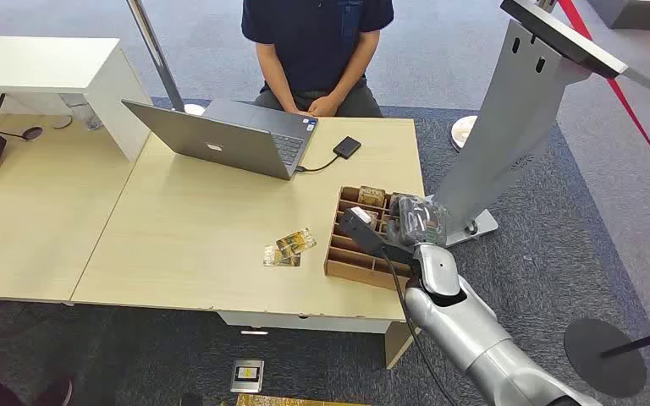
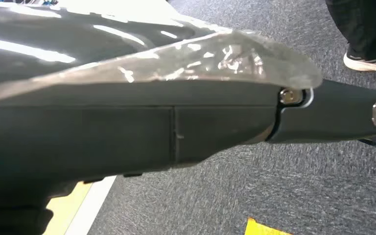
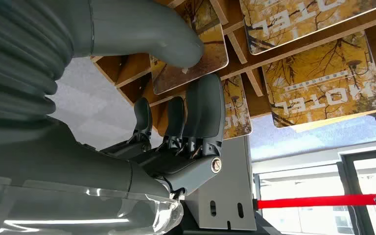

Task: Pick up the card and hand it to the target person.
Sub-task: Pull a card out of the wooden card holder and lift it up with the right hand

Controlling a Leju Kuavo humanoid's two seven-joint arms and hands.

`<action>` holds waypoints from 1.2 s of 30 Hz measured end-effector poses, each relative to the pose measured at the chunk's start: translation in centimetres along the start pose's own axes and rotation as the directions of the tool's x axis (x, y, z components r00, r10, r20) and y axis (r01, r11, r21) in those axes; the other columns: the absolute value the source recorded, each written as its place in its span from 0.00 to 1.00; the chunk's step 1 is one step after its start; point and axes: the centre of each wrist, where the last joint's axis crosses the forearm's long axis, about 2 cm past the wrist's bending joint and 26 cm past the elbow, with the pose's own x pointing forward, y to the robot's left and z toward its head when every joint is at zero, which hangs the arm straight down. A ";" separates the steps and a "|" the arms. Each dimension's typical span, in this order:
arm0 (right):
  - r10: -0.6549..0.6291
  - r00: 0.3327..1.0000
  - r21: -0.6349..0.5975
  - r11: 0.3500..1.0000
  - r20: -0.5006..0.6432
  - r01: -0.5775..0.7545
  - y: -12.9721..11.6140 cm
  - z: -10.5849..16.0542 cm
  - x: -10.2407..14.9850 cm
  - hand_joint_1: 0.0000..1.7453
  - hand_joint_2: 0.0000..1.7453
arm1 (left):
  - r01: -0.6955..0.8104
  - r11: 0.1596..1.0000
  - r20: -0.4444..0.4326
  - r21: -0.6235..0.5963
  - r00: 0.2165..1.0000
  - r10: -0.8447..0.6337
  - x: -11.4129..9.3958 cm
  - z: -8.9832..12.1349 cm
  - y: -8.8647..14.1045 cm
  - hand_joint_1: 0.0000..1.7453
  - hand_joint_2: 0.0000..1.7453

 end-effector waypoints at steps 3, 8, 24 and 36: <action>0.000 1.000 0.000 1.000 0.000 0.000 0.0 0.0 0.0 0.81 1.00 | 0.000 1.000 0.000 0.000 1.000 0.000 0.0 0.0 0.0 0.00 0.00; 0.000 1.000 -0.001 1.000 0.001 0.000 0.0 0.0 0.0 0.80 1.00 | 0.000 1.000 0.000 0.000 1.000 0.000 0.0 0.0 0.0 0.00 0.00; -0.001 1.000 -0.002 1.000 0.002 0.001 0.0 0.0 0.0 0.80 1.00 | 0.000 1.000 0.000 0.000 1.000 0.000 0.0 0.0 0.0 0.00 0.00; -0.001 1.000 -0.002 1.000 0.003 0.001 0.0 0.0 0.0 0.79 1.00 | 0.000 1.000 0.000 0.000 1.000 0.000 0.0 0.0 0.0 0.00 0.00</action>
